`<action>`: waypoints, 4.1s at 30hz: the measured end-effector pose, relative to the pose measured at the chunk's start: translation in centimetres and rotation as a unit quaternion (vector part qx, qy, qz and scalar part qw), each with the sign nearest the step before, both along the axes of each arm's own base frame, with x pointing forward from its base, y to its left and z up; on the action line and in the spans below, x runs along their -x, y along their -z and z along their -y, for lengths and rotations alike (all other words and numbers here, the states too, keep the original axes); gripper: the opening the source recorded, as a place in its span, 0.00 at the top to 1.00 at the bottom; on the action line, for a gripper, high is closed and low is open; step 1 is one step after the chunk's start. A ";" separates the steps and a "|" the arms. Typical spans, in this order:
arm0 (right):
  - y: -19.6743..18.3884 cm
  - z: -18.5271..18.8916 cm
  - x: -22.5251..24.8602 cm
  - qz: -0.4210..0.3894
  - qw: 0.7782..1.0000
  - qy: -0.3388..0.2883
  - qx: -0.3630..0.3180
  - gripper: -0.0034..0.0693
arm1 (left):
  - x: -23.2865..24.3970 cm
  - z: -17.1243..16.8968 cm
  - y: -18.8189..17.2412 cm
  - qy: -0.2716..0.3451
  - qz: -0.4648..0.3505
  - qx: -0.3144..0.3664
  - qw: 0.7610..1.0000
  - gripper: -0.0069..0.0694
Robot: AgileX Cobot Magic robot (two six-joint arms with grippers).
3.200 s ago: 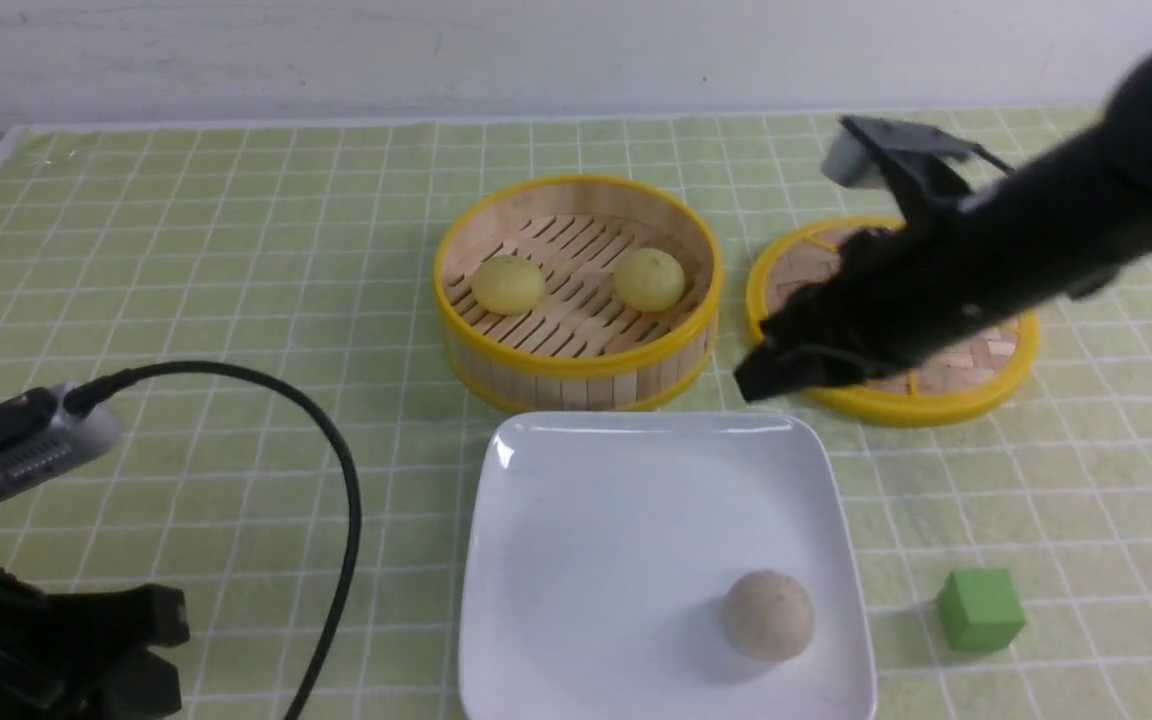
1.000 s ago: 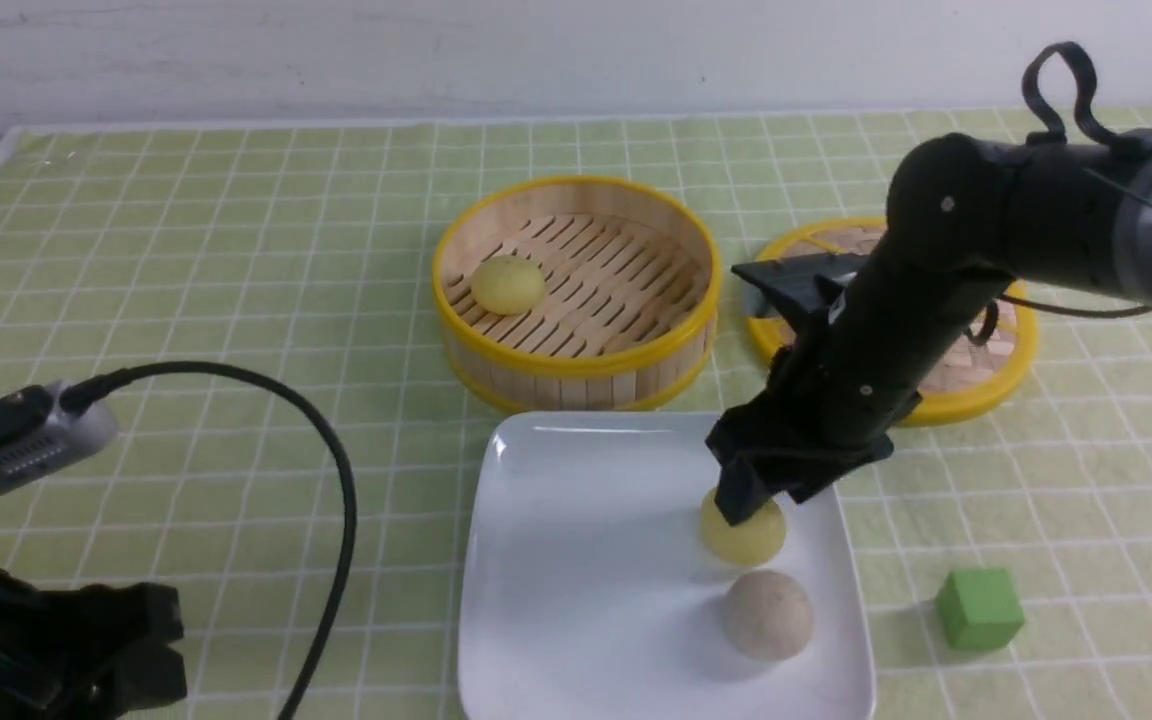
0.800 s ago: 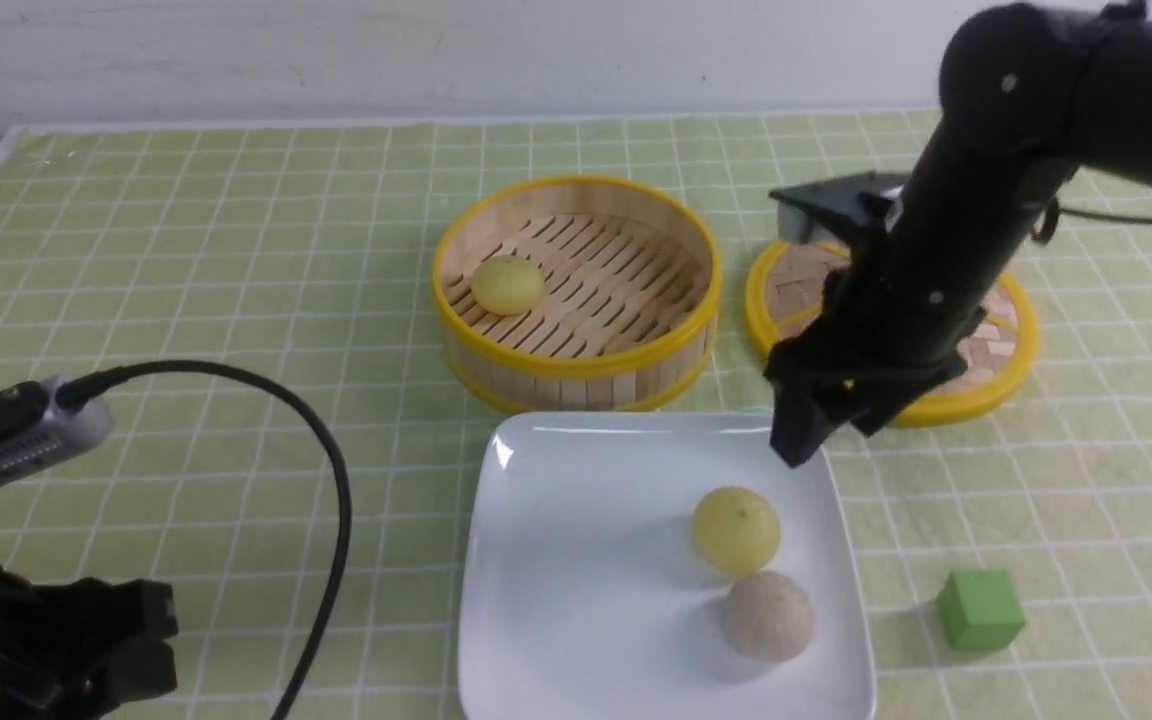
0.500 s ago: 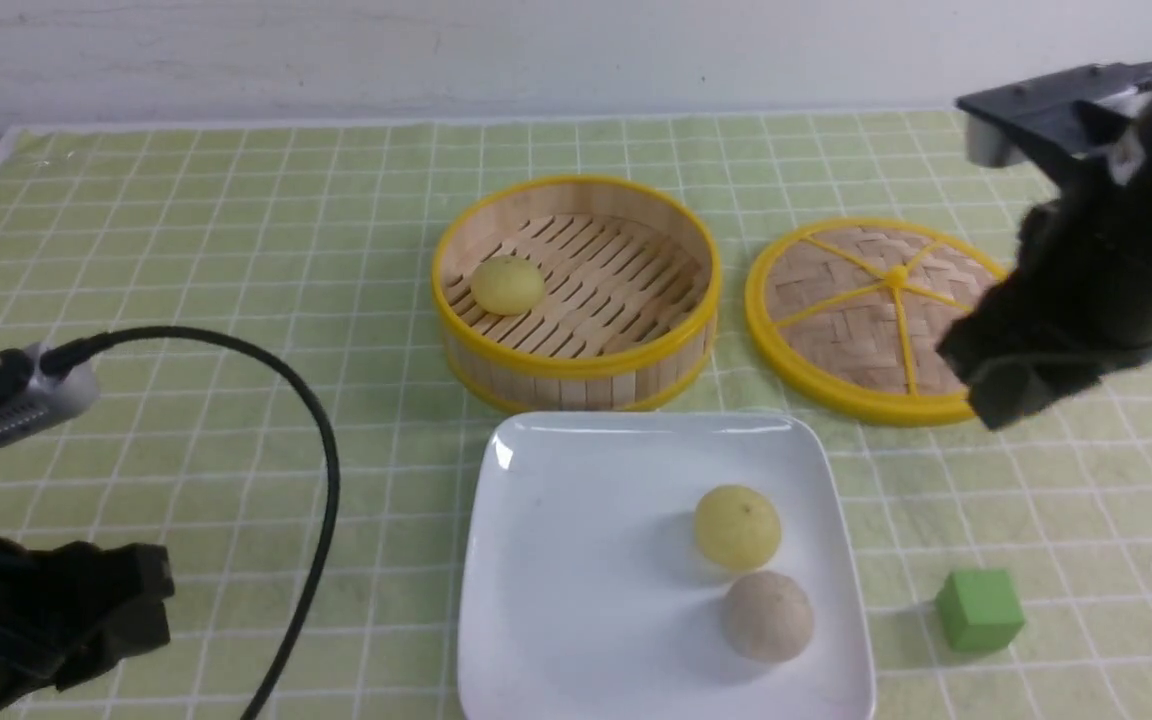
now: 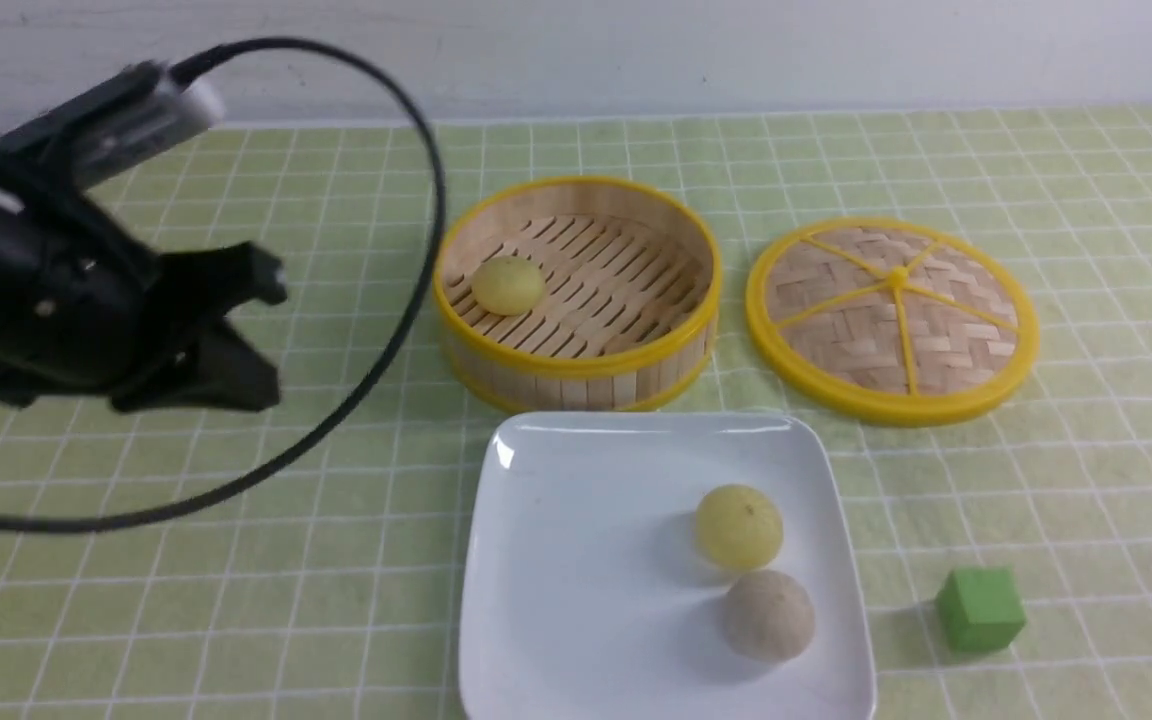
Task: Put the steamed buns into the plate on the green tablecloth.
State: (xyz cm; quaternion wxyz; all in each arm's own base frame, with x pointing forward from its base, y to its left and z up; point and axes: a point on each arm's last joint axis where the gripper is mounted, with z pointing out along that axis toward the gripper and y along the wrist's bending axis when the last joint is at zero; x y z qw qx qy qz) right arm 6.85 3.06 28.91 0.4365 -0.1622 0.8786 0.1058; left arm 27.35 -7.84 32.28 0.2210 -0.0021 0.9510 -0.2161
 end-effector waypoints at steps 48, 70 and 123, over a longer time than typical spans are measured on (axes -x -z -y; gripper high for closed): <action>1.1 0.8 1.9 0.064 0.998 0.006 -0.029 0.94 | -19.1 11.8 7.9 0.052 -0.027 -0.125 0.990 0.88; 1.1 0.9 1.9 0.066 0.997 0.007 -0.028 0.93 | -1.9 16.9 7.4 0.222 -0.112 -0.167 0.954 0.87; 2.5 0.5 3.2 0.201 0.972 -0.025 -0.120 0.97 | -3.8 18.2 8.2 0.216 -0.062 -0.200 0.954 0.48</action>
